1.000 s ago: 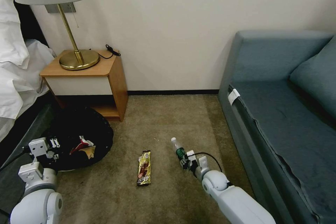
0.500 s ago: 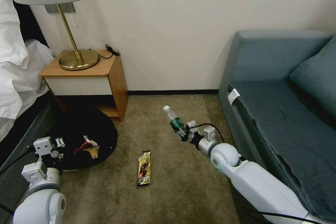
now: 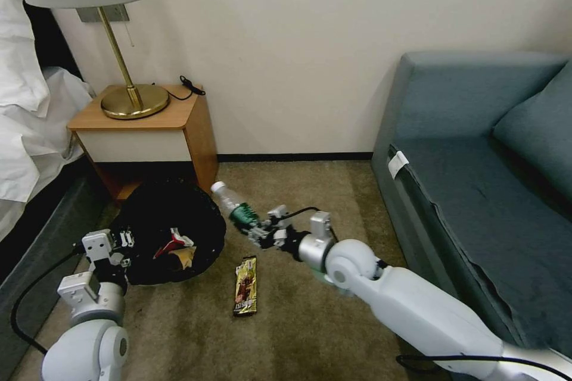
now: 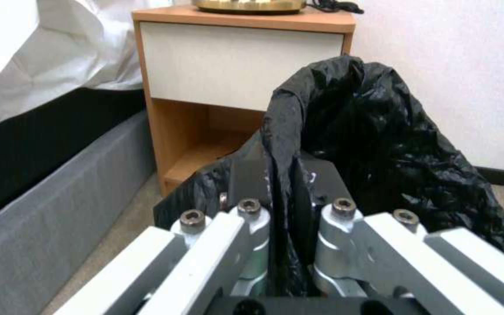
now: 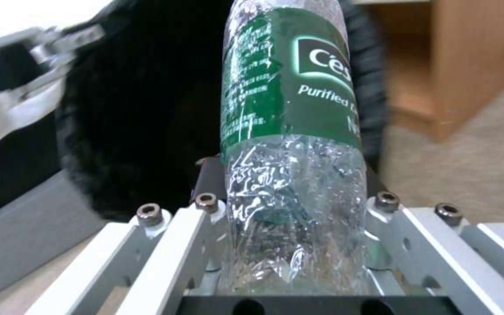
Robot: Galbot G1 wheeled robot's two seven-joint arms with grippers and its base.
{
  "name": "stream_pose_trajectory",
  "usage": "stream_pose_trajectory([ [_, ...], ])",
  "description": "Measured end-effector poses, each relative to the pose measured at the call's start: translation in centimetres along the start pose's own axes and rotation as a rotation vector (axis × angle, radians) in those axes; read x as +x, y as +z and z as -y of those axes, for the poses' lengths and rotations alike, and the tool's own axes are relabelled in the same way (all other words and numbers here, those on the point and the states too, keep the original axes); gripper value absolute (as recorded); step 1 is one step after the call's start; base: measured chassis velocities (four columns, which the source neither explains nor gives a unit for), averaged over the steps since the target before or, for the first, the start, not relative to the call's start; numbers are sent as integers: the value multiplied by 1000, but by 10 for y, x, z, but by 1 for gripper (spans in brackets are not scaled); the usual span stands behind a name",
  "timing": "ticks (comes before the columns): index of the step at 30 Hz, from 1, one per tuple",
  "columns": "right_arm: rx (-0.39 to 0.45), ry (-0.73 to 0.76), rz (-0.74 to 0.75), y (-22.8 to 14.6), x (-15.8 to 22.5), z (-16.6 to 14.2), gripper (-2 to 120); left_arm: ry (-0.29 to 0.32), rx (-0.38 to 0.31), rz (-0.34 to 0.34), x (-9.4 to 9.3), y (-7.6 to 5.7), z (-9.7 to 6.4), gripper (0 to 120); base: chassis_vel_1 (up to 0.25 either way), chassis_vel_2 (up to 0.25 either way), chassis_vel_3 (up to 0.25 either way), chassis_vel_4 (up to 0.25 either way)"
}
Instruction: Pick up the trash bin, then pick up the garbage on the floor and place it into the trash bin.
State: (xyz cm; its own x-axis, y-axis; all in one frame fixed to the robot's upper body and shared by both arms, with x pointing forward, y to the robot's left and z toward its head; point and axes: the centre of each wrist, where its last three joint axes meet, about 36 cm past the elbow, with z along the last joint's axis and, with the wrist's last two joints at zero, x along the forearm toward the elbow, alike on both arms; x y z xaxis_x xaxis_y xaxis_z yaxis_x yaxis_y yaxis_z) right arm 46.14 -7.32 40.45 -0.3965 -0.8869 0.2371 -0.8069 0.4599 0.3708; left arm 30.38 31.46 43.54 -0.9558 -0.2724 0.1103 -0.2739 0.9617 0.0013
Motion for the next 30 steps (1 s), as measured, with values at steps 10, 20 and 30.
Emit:
stream_pose_trajectory([
  [10,24,-85,-40,8,-58,-13,26,6,18,-14,0,3,1,6,0,0,0,0],
  [20,37,-35,-27,9,-75,-4,55,2,20,-19,-1,5,-1,6,0,0,0,0],
  [30,48,-8,-13,11,-66,1,95,-3,16,-23,-5,7,-2,6,0,0,0,0],
])
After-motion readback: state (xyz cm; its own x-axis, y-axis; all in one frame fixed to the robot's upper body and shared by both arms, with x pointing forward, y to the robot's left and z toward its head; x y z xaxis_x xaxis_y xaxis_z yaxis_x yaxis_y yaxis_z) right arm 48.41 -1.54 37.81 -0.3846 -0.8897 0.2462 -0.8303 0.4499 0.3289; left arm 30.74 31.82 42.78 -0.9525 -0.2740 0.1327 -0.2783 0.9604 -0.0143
